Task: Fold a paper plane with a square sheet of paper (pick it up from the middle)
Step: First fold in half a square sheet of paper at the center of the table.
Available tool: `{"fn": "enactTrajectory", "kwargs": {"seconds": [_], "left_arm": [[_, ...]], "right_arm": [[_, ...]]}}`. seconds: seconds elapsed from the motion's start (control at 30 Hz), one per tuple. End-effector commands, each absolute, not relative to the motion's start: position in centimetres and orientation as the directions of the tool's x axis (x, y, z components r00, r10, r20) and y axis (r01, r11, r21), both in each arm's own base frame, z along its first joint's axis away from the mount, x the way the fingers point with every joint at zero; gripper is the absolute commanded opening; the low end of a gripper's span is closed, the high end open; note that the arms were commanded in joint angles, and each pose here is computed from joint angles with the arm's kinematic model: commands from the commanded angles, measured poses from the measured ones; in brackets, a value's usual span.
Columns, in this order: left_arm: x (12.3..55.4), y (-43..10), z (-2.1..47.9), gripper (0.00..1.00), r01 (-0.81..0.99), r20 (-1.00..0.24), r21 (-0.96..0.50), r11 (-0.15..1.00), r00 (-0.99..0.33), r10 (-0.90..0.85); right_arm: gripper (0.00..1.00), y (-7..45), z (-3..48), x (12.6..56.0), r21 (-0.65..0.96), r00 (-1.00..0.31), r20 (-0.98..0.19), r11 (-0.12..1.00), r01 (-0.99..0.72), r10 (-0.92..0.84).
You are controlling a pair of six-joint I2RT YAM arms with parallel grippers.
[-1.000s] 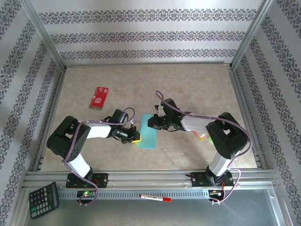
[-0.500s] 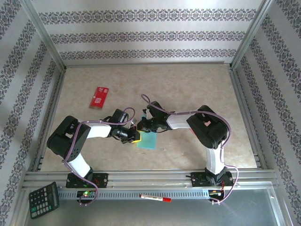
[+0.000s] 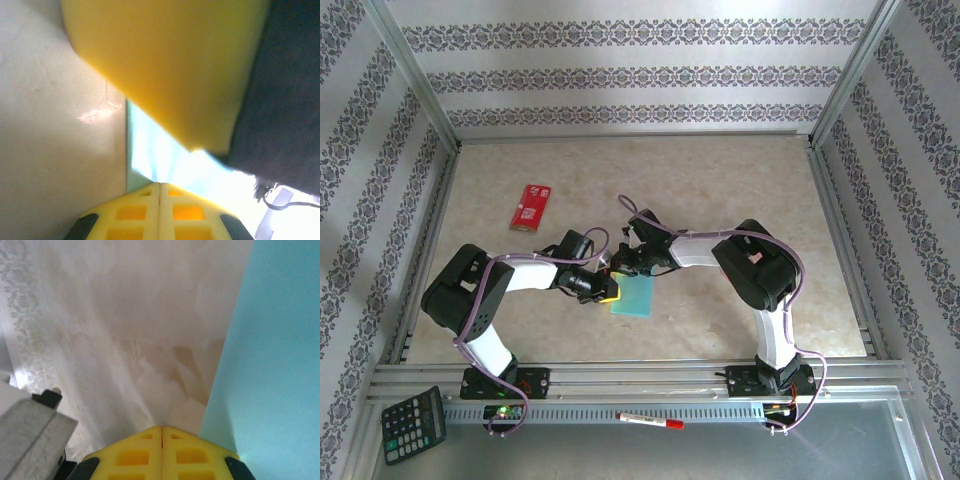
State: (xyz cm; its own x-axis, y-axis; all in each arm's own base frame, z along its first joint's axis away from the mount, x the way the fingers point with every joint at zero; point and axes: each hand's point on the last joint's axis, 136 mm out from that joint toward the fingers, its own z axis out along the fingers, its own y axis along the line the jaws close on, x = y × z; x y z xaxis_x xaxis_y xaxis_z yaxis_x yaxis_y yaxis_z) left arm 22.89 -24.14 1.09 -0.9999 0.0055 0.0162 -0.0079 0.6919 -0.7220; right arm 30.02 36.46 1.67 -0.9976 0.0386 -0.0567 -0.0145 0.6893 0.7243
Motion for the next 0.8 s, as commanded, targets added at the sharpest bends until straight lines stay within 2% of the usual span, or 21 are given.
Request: {"fn": "enactTrajectory", "kwargs": {"seconds": [0.0, 0.77], "left_arm": [[16.9, -18.0, -5.3, 0.0, -0.164, 0.248, -0.44, 0.883, -0.967, -0.056], [16.6, -17.9, -5.3, 0.0, -0.16, 0.252, -0.44, 0.884, -0.966, -0.049]], "right_arm": [[0.0, 34.7, 0.3, 33.3, 0.671, -0.987, -0.112, 0.742, 0.01, 0.115], [0.0, 31.6, -1.3, 40.0, 0.632, -0.972, -0.11, 0.77, 0.092, 0.207]]}}
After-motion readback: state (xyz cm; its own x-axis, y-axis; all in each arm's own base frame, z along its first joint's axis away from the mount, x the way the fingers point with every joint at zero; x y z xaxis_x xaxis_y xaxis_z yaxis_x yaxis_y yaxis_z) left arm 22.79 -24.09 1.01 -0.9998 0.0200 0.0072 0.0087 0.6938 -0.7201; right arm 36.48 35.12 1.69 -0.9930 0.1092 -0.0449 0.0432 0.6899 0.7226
